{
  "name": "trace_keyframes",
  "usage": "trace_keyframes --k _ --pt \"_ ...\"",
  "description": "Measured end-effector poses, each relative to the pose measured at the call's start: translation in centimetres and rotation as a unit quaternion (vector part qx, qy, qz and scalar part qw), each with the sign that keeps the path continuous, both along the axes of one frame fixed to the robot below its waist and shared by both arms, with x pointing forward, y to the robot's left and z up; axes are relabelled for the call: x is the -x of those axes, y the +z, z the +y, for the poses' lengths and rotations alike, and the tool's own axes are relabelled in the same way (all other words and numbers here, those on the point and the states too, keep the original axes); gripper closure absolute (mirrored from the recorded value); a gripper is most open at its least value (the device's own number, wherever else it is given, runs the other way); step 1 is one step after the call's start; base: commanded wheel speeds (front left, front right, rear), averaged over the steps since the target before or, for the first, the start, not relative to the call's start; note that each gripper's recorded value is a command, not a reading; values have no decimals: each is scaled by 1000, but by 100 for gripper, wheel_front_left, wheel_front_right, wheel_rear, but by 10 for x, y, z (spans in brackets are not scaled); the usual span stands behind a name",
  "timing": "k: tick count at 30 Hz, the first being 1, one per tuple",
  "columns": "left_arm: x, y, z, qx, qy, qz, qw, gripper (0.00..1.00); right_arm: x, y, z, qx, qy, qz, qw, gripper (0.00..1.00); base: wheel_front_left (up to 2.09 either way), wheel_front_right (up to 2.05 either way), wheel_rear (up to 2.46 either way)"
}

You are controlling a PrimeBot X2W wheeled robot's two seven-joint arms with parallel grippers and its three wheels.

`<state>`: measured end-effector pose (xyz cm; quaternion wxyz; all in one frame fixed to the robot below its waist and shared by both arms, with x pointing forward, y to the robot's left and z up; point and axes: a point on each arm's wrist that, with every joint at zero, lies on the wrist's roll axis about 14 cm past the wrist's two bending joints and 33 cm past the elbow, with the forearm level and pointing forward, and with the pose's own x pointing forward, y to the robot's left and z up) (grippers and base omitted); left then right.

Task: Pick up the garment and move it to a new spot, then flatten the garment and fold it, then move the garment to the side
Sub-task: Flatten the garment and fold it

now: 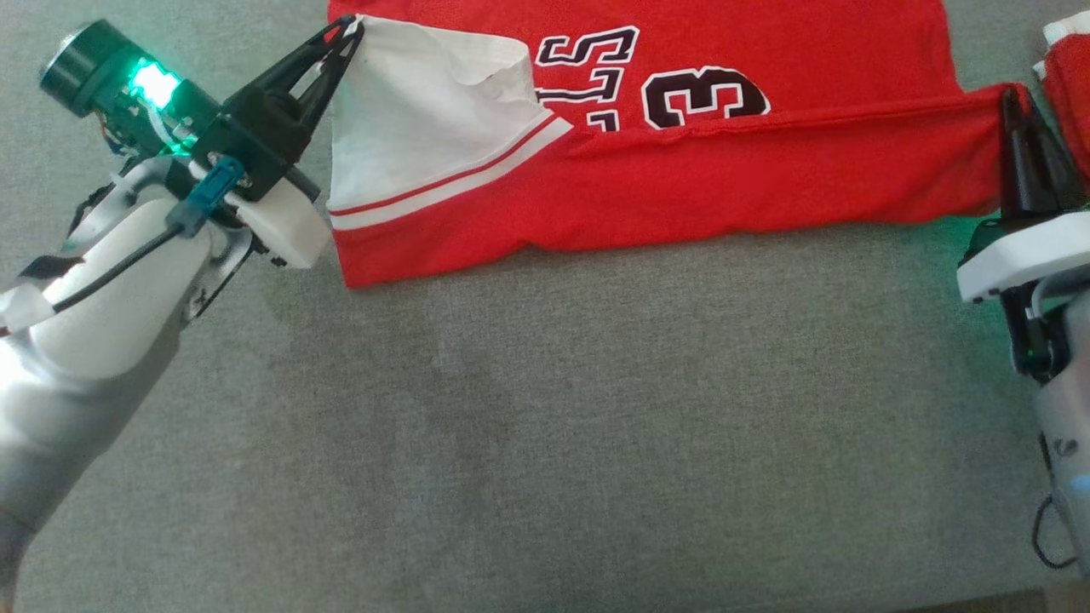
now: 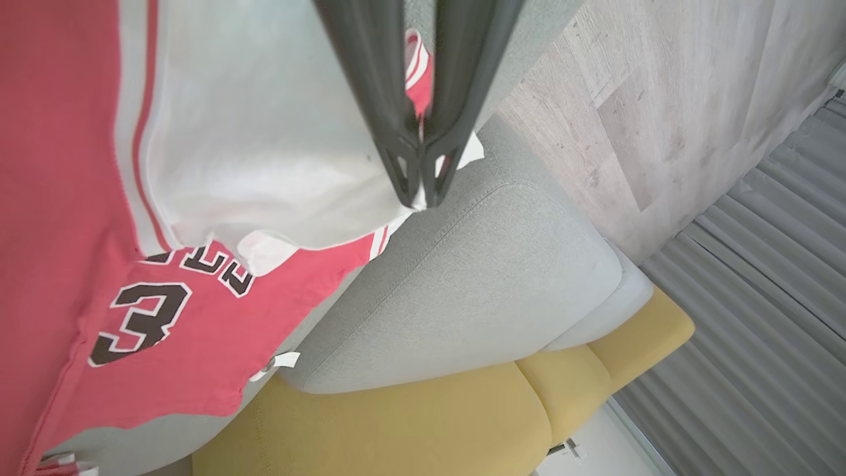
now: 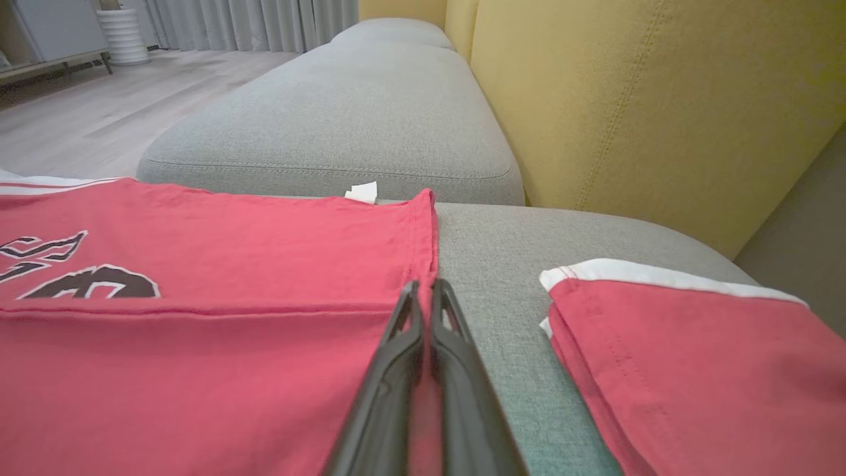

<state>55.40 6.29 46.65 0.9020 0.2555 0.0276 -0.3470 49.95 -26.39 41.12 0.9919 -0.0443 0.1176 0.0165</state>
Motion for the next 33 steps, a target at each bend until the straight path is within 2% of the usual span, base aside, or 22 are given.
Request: trace_keyframes --k 1,2,3,4,6,11,15,19,21,27,28,29,30,33 --pt "-1 -2 0 1 2 1 1000 100 -1 -1 0 0 -1 2 1000 100 0 0 0" --pt "-1 -4 0 2 2 2 1000 97 -2 -2 0 -1 -2 3 1000 86 0 0 0" --pt "-2 -5 0 4 3 2 1000 48 -3 -3 0 -2 -2 5 1000 29 0 0 0" --pt "-2 -6 0 5 5 2 1000 0 -3 -4 2 -3 -2 6 1000 0 0 0 0" --pt "-3 -5 2 14 16 -2 1000 0 -4 -3 6 -8 0 4 1000 0 0 0 0" --pt "7 2 13 85 89 -4 992 0 -2 15 10 -18 -2 -20 1000 0 0 0 0" --pt "53 -33 18 138 149 66 977 0 16 19 9 -28 -9 -26 999 0 0 0 0" --pt "106 -71 13 177 188 157 953 0 41 5 16 -43 -11 -6 999 0 0 0 0" --pt "117 -78 14 183 202 174 946 0 47 3 17 -48 -13 -2 999 0 0 0 0" --pt "113 -89 27 183 242 192 933 0 50 7 19 -52 -13 -8 999 0 0 0 0" --pt "114 -93 28 181 242 200 932 14 51 7 18 -52 -14 -8 999 0 0 0 0" --pt "115 -97 27 180 243 210 930 33 52 7 17 -52 -15 -8 998 0 0 0 0" --pt "117 -101 26 179 243 218 928 48 52 6 16 -52 -17 -7 998 0 0 0 0" --pt "117 -104 20 183 237 228 926 68 54 4 15 -51 -19 -3 999 0 0 0 0"
